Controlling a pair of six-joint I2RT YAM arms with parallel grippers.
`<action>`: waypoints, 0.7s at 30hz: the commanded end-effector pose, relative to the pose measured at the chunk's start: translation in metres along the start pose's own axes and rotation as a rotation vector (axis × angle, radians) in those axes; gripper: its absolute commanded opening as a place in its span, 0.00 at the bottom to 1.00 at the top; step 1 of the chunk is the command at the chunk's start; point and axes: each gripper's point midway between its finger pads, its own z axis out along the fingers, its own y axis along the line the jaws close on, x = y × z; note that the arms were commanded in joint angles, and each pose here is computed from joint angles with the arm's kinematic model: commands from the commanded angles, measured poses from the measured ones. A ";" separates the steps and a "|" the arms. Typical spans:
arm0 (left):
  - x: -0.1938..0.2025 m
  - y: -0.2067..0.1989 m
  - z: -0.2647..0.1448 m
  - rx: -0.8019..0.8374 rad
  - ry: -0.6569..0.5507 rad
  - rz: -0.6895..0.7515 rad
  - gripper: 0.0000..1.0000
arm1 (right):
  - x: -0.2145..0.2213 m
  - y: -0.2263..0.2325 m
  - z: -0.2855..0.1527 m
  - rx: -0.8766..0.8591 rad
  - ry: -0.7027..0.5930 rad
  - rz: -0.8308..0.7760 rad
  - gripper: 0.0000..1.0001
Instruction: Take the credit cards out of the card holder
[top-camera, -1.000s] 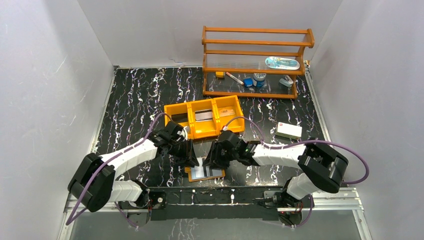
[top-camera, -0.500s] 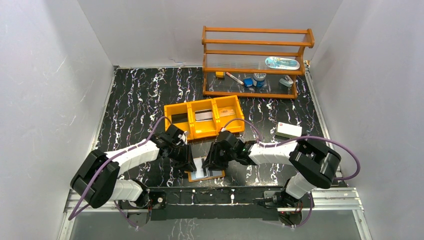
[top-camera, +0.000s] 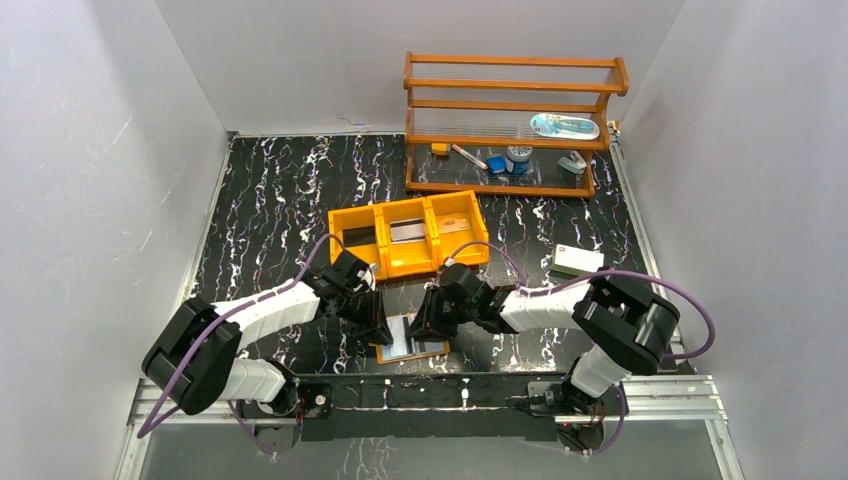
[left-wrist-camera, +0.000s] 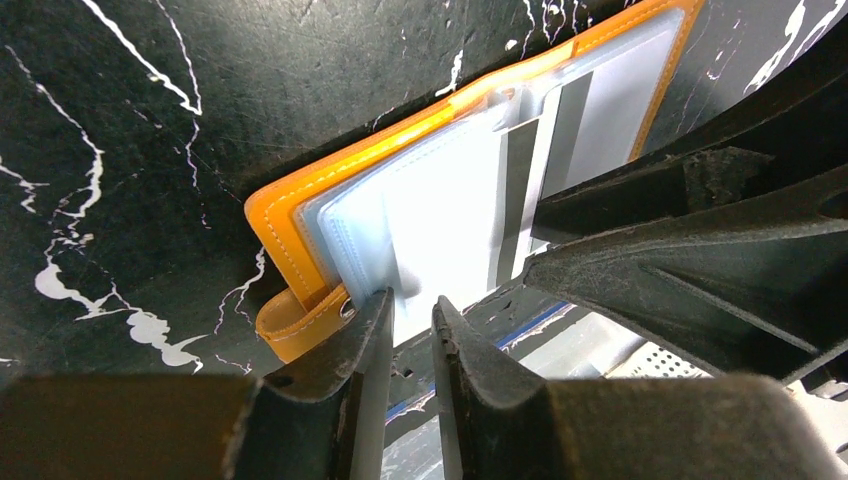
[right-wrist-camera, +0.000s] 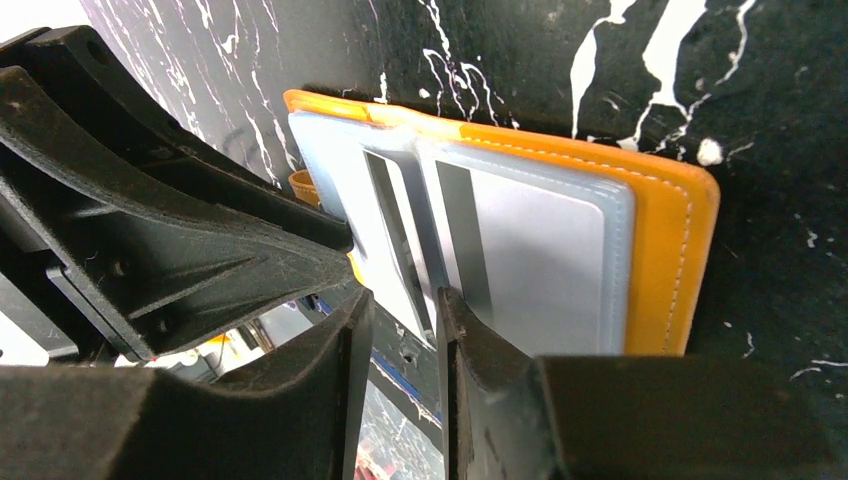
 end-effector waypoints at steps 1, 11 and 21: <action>0.011 0.018 0.004 -0.072 0.028 -0.011 0.20 | -0.001 0.014 0.000 -0.076 0.003 -0.003 0.36; 0.011 0.017 0.004 -0.071 0.025 -0.009 0.18 | -0.001 0.000 0.004 -0.015 0.006 0.029 0.39; 0.012 0.019 0.005 -0.078 0.032 -0.009 0.15 | -0.002 -0.003 0.006 -0.005 0.007 0.018 0.40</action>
